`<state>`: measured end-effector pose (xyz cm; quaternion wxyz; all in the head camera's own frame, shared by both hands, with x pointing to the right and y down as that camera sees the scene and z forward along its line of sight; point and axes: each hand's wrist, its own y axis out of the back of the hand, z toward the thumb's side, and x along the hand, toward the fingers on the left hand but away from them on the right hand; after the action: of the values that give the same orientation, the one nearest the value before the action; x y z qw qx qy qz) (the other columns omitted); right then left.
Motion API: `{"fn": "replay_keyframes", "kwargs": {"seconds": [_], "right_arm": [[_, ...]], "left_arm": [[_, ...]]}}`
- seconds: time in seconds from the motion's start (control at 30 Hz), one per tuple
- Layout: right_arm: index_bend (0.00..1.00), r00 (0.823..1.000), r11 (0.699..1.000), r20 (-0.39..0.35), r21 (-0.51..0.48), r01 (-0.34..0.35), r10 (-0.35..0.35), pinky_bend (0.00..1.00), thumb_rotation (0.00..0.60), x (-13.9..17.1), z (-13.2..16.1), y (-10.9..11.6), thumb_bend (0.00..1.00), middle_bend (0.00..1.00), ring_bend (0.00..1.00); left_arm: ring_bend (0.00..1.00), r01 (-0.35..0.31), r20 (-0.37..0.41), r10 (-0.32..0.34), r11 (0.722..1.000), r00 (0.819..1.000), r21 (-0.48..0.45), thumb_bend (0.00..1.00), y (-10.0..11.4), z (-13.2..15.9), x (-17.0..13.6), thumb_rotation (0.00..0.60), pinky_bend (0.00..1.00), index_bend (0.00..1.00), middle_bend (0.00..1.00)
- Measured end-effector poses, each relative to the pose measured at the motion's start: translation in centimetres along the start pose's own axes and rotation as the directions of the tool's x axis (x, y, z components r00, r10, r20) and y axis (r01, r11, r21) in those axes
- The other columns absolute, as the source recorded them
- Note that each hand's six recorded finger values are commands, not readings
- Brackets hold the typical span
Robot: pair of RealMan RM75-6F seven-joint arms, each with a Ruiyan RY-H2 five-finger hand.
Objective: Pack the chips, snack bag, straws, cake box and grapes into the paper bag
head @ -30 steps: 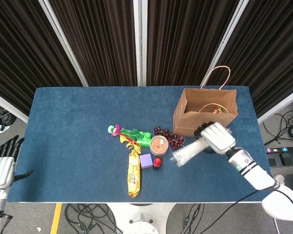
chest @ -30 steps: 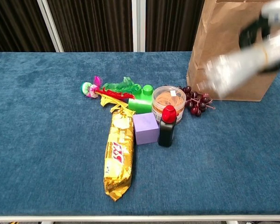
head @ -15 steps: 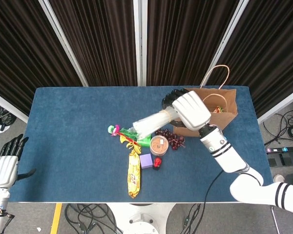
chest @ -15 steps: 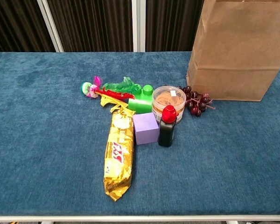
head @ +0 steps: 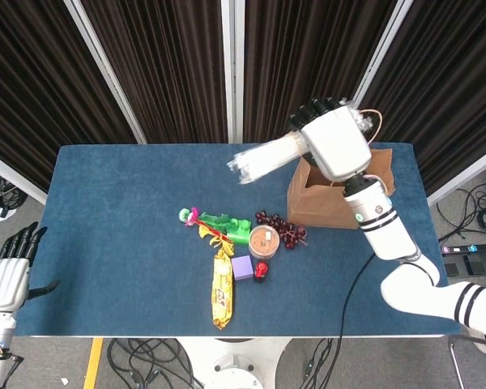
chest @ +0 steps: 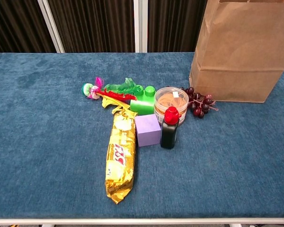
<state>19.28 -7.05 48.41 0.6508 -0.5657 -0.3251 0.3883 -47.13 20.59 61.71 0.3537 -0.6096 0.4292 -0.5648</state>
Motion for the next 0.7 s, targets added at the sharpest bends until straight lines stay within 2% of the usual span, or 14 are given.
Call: {"fn": "replay_keyframes", "kwargs": {"seconds": [0.1, 0.17, 0.33, 0.5, 0.7], "right_arm": [[0.72, 1.000, 0.991, 0.013, 0.136, -0.021, 0.020, 0.49, 0.600, 0.3, -2.4, -0.7, 0.20, 0.49, 0.38], [0.72, 0.999, 0.973, 0.005, 0.229, -0.032, 0.031, 0.49, 0.600, 0.6, -3.7, -1.0, 0.20, 0.49, 0.38], [0.72, 0.997, 0.905, -0.042, 0.424, -0.041, 0.064, 0.49, 0.600, 1.2, -5.4, -1.0, 0.20, 0.49, 0.38], [0.73, 0.994, 0.837, -0.043, 0.544, -0.057, 0.096, 0.49, 0.600, 1.5, -6.6, -0.6, 0.20, 0.50, 0.38], [0.73, 0.981, 0.760, -0.020, 0.635, -0.135, 0.192, 0.49, 0.600, 2.6, -7.8, -1.8, 0.20, 0.50, 0.38]], "left_arm": [[0.00, 0.001, -0.001, -0.001, 1.000, 1.000, -0.002, 0.09, 0.0, 0.0, 0.1, 0.600, 0.12, 0.05, 0.01], [0.00, 0.002, -0.002, -0.002, 1.000, 1.000, -0.002, 0.09, -0.1, -0.1, 0.1, 0.600, 0.12, 0.05, 0.01], [0.00, 0.006, -0.003, -0.006, 1.000, 1.000, -0.004, 0.09, -0.3, -0.1, 0.0, 0.600, 0.12, 0.05, 0.01], [0.00, 0.008, -0.003, -0.008, 1.000, 1.000, -0.008, 0.09, -0.5, -0.2, 0.0, 0.600, 0.12, 0.05, 0.01], [0.00, 0.006, -0.008, -0.006, 1.000, 1.000, -0.016, 0.09, -0.5, -0.4, -0.2, 0.600, 0.12, 0.05, 0.01]]}}
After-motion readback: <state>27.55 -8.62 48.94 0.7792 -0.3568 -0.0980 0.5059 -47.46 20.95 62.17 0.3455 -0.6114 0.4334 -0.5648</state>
